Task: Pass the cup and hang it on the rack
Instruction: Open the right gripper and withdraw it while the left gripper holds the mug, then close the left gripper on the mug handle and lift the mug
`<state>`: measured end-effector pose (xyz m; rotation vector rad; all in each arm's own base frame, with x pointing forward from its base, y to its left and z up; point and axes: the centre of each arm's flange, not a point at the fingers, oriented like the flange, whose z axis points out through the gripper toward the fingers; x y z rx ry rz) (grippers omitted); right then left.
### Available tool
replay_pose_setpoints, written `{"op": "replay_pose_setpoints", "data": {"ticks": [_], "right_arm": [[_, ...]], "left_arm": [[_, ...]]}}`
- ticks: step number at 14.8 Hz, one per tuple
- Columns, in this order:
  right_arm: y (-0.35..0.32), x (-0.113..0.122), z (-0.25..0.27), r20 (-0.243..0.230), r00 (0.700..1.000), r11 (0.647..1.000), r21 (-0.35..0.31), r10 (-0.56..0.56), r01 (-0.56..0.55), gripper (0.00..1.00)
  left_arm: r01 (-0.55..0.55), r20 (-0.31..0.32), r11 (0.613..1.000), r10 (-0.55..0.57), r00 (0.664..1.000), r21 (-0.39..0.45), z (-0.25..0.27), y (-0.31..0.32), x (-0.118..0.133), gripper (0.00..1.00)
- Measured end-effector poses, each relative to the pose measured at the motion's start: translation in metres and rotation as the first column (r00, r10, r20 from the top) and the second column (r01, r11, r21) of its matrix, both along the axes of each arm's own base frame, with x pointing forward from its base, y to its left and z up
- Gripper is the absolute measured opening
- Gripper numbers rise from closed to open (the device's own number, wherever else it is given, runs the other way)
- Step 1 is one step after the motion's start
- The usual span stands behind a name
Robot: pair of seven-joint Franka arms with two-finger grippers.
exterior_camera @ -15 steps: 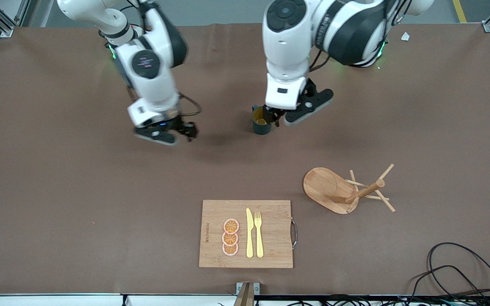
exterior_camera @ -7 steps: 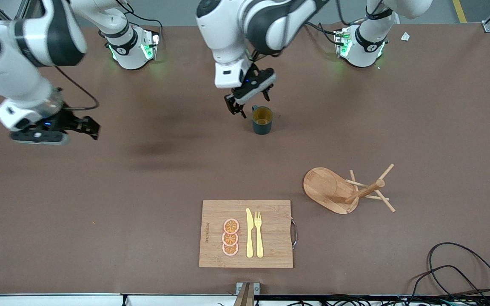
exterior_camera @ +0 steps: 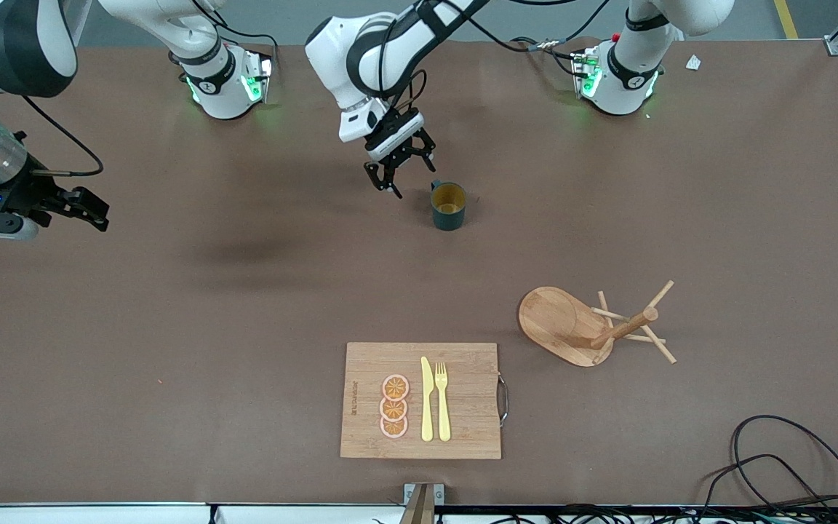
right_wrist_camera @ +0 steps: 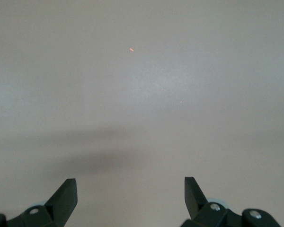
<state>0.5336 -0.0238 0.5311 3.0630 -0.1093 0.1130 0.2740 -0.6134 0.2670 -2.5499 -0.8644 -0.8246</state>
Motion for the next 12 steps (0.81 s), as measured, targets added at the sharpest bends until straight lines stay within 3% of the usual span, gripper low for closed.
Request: {"op": "replay_pose_setpoints", "data": {"ticks": [6,12], "right_arm": [[-0.021,0.002,0.032,0.026,0.999,1.0,0.002,-0.019,0.019,1.0],[-0.045,0.007,0.076,0.086,0.995,0.996,0.079,0.043,-0.049,1.0]], "left_arm": [[-0.052,0.071,0.996,0.047,0.996,0.066,-0.053,0.023,-0.013,0.97],[-0.047,0.124,0.994,0.035,0.992,0.098,-0.103,0.027,-0.024,0.95]]}}
